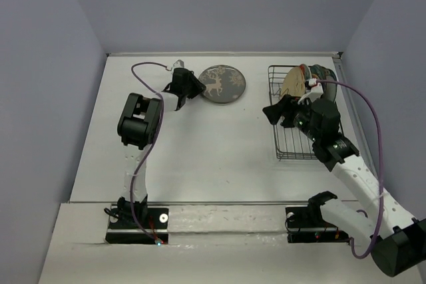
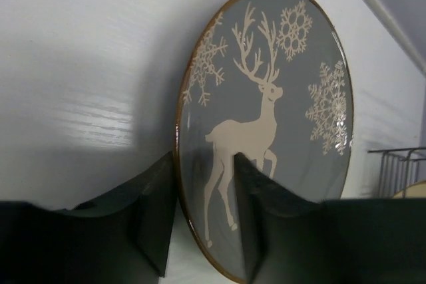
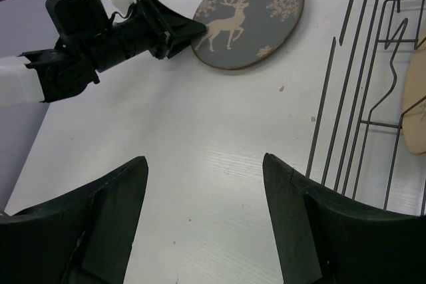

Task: Load the plates into the dish rack

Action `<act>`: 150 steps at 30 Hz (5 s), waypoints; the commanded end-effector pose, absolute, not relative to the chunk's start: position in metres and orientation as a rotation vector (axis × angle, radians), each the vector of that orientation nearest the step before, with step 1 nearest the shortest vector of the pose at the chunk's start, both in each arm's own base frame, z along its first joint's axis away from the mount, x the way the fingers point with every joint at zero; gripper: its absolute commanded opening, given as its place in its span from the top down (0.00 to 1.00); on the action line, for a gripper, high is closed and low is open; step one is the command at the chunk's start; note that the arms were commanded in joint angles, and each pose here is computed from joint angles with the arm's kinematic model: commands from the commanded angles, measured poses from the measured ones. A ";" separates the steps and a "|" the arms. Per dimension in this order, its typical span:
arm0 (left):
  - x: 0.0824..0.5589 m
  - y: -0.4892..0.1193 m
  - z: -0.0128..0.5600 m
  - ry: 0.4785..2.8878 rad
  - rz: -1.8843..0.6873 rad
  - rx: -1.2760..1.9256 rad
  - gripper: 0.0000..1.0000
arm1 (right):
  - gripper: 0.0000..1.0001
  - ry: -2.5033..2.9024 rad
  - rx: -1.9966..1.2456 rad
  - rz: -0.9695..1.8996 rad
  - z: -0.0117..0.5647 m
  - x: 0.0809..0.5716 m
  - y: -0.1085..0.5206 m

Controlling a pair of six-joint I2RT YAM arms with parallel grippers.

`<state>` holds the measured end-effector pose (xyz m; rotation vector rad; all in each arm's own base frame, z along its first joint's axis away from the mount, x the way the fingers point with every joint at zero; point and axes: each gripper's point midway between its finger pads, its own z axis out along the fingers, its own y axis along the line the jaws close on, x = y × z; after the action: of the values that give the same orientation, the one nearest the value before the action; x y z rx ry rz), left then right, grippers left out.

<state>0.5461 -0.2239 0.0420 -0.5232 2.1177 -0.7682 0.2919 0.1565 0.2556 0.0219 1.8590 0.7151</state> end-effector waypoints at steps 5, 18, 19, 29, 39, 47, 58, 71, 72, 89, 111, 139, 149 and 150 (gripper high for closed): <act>0.546 -0.232 0.057 2.041 -0.893 -0.544 0.94 | 0.26 1.780 -0.032 0.803 0.283 0.301 0.175; 0.402 -0.203 0.167 1.672 -1.234 -0.516 0.94 | 0.17 1.966 -0.179 0.915 0.242 0.331 0.230; 0.395 -0.202 0.171 1.660 -1.246 -0.511 0.94 | 0.17 1.977 -0.177 0.907 0.237 0.335 0.231; 0.329 -0.183 0.218 1.585 -1.266 -0.396 0.94 | 0.13 2.028 -0.182 0.847 0.211 0.363 0.246; 0.300 -0.195 0.238 1.552 -1.399 -0.284 0.95 | 0.18 1.994 -0.334 1.103 0.212 0.336 0.276; 0.275 -0.189 0.280 1.453 -1.427 -0.231 0.95 | 0.42 1.910 -0.414 1.407 0.236 0.293 0.292; 0.259 -0.190 0.293 1.453 -1.449 -0.173 0.89 | 0.93 1.849 -0.439 1.488 0.258 0.268 0.291; 0.267 -0.135 0.302 1.626 -0.759 0.004 0.01 | 0.93 1.703 -0.011 0.708 0.350 0.355 0.179; 0.263 -0.130 0.293 1.665 -0.718 0.010 0.01 | 0.93 1.679 0.077 0.528 0.359 0.366 0.146; 0.247 -0.130 0.274 1.681 -0.651 0.123 0.01 | 0.93 1.703 0.187 -0.433 0.364 0.417 0.020; 0.248 -0.128 0.271 1.686 -0.635 0.106 0.01 | 0.93 1.938 0.195 -0.291 0.234 0.438 0.044; 0.254 -0.127 0.267 1.704 -0.634 0.094 0.01 | 0.93 1.887 0.240 -0.433 0.291 0.447 0.023; 0.254 -0.125 0.267 1.702 -0.626 0.087 0.01 | 0.93 1.915 0.261 -0.313 0.285 0.448 0.032; 0.254 -0.125 0.267 1.701 -0.628 0.086 0.01 | 0.93 1.929 0.272 -0.320 0.277 0.448 0.028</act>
<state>0.2516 -0.1262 0.2556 0.0776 1.7446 -0.6315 0.4339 0.0336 0.2297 0.1489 2.0883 -0.3850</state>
